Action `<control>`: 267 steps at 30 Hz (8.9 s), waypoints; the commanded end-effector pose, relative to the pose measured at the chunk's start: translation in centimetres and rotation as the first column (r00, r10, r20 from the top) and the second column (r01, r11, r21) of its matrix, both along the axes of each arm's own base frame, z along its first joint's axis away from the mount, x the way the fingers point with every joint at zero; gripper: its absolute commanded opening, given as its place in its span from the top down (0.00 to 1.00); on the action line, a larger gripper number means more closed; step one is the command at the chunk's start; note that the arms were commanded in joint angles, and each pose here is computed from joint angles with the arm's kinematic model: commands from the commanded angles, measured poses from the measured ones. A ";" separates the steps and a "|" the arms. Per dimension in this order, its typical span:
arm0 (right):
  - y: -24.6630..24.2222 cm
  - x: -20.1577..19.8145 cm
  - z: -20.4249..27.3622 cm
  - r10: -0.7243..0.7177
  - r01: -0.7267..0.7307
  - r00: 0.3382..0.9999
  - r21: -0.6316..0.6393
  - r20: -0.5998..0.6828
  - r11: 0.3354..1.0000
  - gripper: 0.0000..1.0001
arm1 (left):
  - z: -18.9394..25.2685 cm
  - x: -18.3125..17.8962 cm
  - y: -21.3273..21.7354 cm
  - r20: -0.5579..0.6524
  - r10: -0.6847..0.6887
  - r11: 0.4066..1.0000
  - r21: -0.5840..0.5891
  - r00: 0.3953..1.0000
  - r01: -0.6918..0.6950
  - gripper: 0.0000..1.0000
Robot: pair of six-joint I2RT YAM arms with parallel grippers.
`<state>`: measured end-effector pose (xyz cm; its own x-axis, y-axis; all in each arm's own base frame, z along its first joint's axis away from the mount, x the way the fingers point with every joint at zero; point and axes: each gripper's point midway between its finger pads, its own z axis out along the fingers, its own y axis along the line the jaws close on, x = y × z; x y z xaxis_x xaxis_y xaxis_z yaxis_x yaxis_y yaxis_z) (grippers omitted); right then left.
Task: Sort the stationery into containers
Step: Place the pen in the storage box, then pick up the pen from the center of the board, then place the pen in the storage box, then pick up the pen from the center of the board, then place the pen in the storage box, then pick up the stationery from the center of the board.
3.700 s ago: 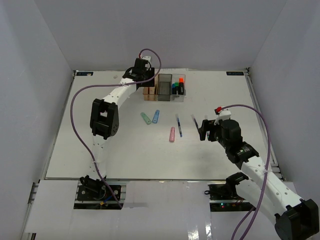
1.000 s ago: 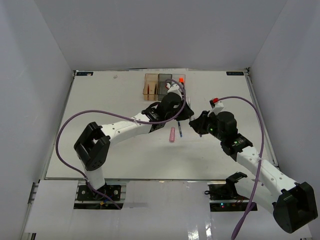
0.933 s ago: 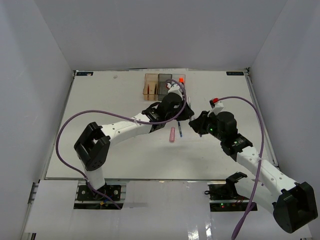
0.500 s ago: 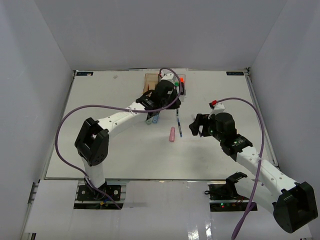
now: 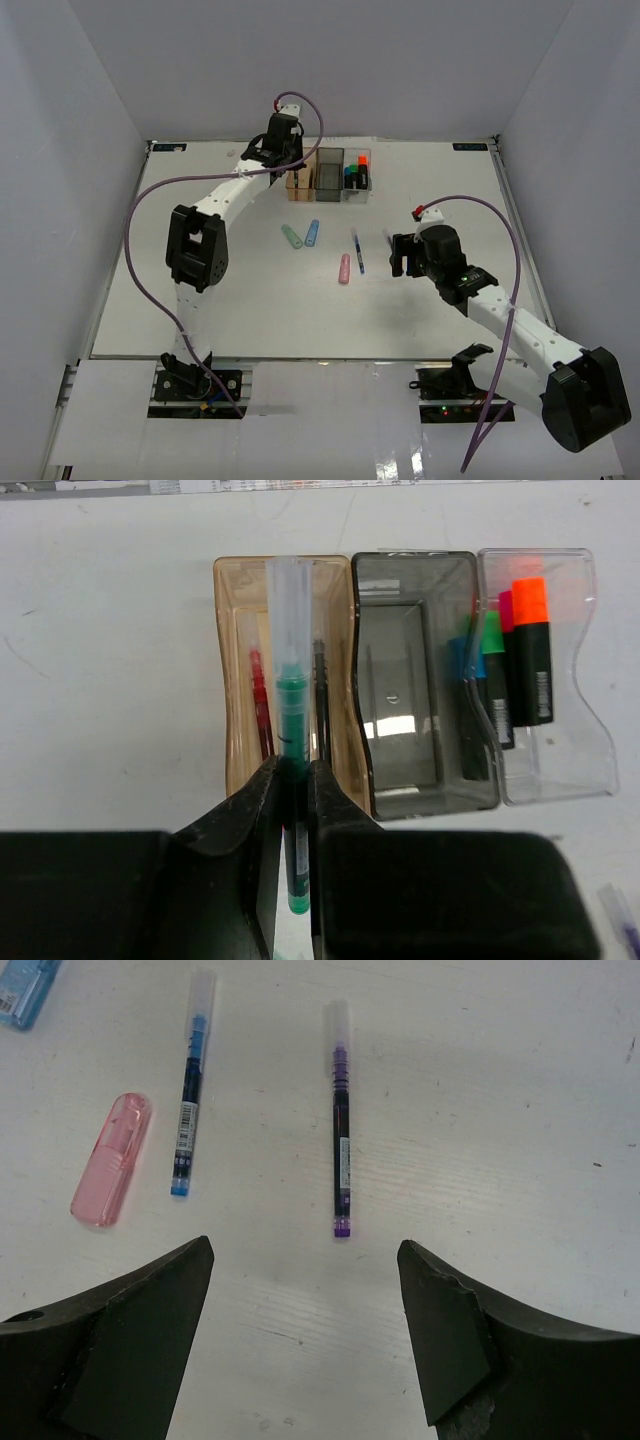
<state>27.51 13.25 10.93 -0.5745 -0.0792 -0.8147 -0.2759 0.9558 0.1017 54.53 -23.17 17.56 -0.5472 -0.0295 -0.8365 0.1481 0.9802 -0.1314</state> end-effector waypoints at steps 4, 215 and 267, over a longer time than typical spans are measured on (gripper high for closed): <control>0.0 1.2 1.3 0.004 -0.003 0.999 -0.020 0.038 1.000 0.20 | 0.4 3.5 0.0 0.047 -0.046 0.998 0.034 0.998 0.045 0.77; -0.9 -2.6 1.7 -0.065 0.031 0.964 0.133 0.258 0.991 0.08 | 1.4 6.1 0.2 0.116 -0.011 0.997 0.078 0.993 0.002 0.77; 15.5 1.5 -7.4 0.007 -0.032 0.976 -0.111 -0.217 0.993 0.17 | 4.9 -19.6 15.1 0.114 0.204 0.979 -0.040 0.972 -0.201 0.02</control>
